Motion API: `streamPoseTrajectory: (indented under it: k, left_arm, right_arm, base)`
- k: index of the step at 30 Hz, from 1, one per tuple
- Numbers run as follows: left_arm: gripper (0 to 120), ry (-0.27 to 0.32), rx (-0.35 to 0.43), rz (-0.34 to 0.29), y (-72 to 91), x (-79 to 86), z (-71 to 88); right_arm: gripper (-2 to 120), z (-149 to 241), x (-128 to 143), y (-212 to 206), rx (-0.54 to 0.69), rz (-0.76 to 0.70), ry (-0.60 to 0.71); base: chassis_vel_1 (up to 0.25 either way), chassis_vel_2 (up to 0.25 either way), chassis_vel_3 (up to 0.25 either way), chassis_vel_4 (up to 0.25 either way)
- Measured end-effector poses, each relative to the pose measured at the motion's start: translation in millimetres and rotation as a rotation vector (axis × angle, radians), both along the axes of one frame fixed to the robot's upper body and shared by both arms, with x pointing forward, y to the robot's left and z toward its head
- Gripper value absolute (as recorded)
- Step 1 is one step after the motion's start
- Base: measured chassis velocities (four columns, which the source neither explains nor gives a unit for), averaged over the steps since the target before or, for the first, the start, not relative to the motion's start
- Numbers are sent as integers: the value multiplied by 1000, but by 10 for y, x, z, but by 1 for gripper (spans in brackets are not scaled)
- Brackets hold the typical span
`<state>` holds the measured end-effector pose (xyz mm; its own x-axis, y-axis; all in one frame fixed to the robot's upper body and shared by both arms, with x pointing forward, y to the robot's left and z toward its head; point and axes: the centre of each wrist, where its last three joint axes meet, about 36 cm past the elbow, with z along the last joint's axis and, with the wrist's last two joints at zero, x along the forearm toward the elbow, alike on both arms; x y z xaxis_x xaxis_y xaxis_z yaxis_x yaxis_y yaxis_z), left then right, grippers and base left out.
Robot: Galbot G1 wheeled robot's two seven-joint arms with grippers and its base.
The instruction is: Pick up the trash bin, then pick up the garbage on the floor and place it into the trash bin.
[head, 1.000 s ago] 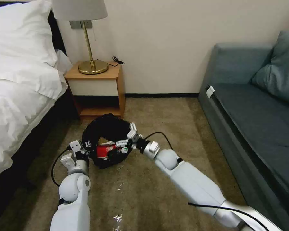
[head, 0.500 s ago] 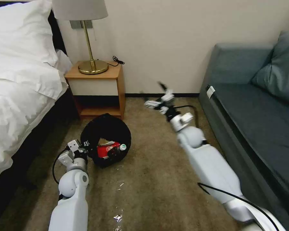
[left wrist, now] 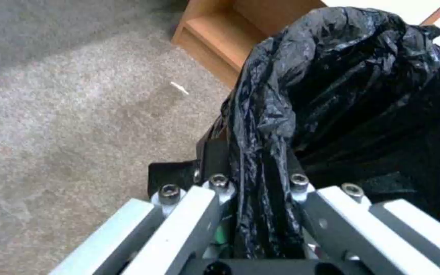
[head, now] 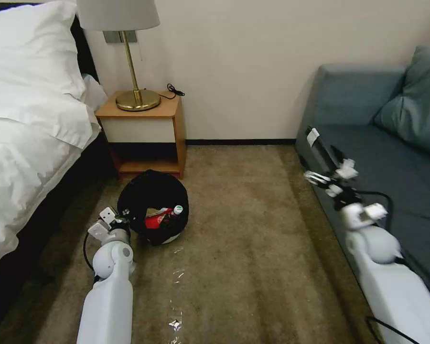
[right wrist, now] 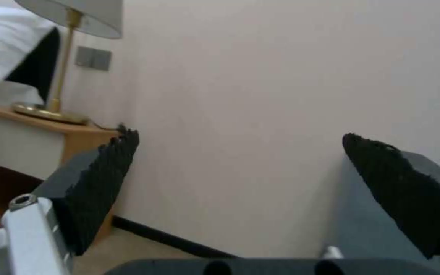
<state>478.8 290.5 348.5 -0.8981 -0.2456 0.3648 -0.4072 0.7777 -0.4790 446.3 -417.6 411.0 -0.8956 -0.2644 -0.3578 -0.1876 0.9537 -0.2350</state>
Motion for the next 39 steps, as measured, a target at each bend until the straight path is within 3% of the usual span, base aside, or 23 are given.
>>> streamPoseTrajectory:
  k: [4,8,16,19,22,24,26,30,32,34,39]
  left_arm:
    - [4,6,-17,2,-33,57,-36]
    - [4,9,-18,1,-41,64,-47]
    - [32,10,-8,6,-21,26,-48]
    - [49,5,12,11,16,-36,-17]
    - [52,1,20,11,22,-57,3]
    - [68,-8,44,8,33,-119,62]
    - [69,-10,52,7,36,-133,80]
    - [89,-31,106,-9,38,-233,225]
    - [90,-36,116,-15,37,-250,248]
    - [99,-68,163,-50,26,-331,368]
    - [100,-118,204,-92,-23,-406,600]
  right_arm:
    - [100,-21,-270,-257,-14,-32,13]
    - [100,-52,-345,-325,-21,-37,18]
    - [100,-180,-304,-201,5,-22,26]
    - [100,-263,-233,-55,29,-7,29]
    - [100,-283,-217,-21,36,-4,31]
    - [100,-375,-183,97,69,-5,38]
    - [100,-397,-180,122,75,-6,41]
    - [100,-486,-169,212,96,-4,55]
    - [100,-489,-167,214,97,-4,55]
    - [100,-497,-164,212,97,-6,56]
    - [100,-510,-185,199,97,-10,57]
  base:
    - [0,0,0,0]
    - [0,0,0,0]
    - [0,0,0,0]
    - [0,0,0,0]
    - [0,0,0,0]
    - [0,0,0,0]
    - [0,0,0,0]
    - [0,0,0,0]
    - [0,0,0,0]
    - [0,0,0,0]
    - [0,0,0,0]
